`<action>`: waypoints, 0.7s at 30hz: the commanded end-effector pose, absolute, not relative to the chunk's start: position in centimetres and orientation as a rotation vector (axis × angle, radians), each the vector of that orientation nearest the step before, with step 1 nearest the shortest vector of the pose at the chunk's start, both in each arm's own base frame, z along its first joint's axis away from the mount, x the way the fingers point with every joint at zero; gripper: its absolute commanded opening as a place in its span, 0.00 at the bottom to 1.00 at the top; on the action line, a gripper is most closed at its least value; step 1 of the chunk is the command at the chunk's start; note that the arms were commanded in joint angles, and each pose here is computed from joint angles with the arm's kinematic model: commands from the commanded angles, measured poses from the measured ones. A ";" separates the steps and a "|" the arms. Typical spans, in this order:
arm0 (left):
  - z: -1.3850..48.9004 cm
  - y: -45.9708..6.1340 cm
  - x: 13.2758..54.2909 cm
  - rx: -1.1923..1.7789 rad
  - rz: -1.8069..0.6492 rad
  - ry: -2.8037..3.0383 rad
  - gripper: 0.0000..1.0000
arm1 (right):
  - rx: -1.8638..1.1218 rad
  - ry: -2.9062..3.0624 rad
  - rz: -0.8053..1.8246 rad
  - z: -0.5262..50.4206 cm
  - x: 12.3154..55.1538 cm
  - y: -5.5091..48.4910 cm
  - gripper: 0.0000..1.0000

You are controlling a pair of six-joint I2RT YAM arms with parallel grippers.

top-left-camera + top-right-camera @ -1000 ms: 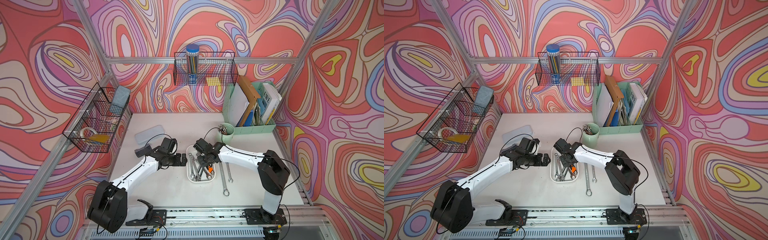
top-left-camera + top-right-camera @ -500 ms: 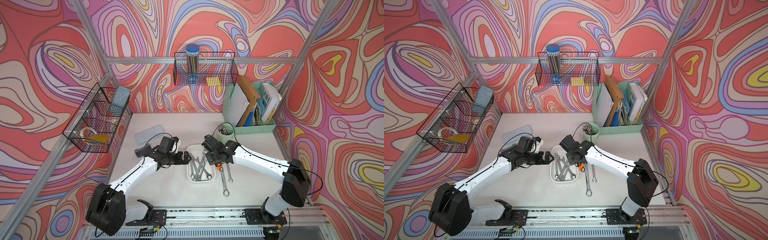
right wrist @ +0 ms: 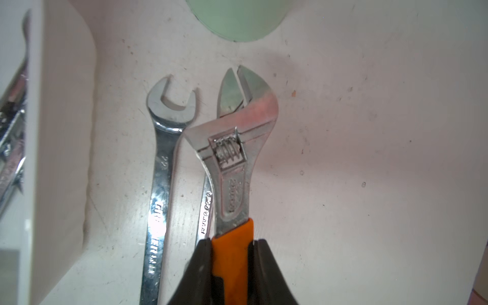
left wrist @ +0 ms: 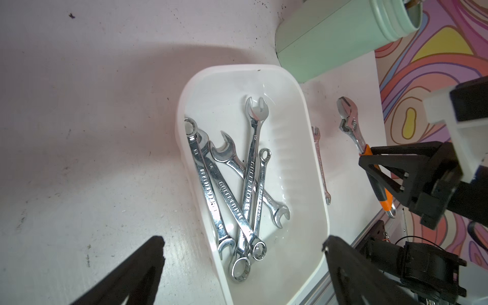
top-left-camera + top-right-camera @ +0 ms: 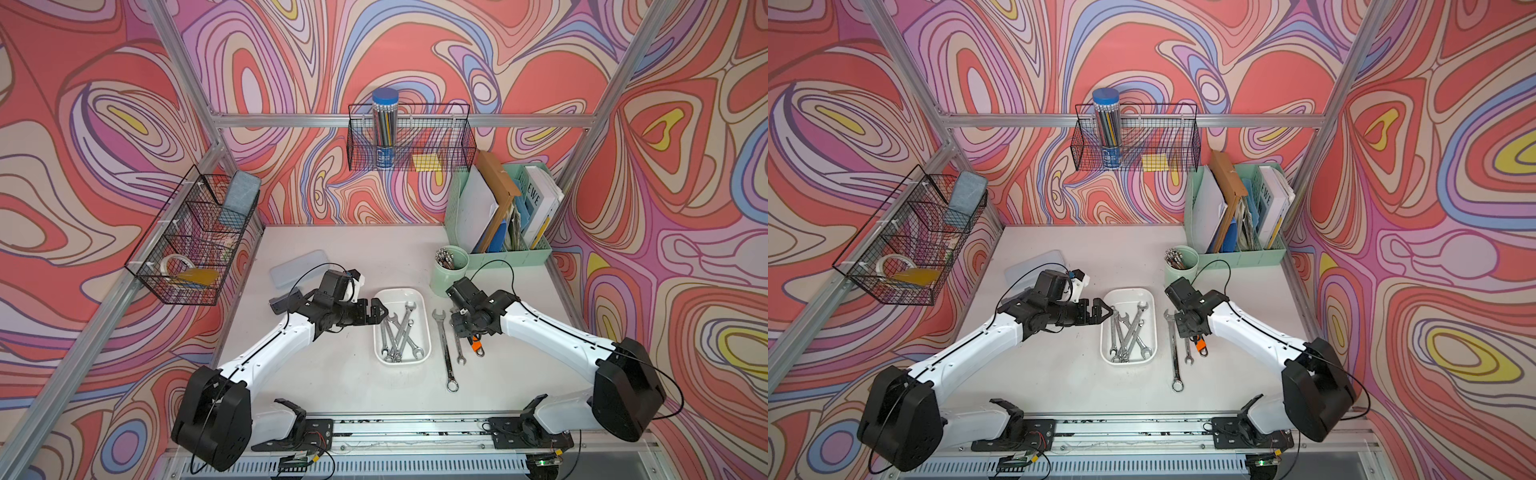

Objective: Take out the wrench from the storage box
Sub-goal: Place the wrench at the center of the board.

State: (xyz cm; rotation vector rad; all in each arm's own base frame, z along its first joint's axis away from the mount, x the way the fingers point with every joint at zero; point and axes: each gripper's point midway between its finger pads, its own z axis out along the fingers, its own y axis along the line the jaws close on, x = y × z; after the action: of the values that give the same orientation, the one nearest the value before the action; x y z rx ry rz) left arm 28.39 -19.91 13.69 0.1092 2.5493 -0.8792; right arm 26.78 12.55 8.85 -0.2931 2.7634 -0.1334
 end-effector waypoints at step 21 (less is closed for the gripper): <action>13.7 -20.6 29.4 0.121 -0.905 2.555 0.99 | 0.016 2.895 -0.039 2.3 27.7 9.6 0.13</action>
State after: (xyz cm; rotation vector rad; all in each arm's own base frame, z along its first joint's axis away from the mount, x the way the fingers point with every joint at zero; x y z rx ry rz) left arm 28.61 -20.29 12.70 0.1050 2.5830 -0.8923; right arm 27.25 9.18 2.66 -0.0082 2.8771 -0.0789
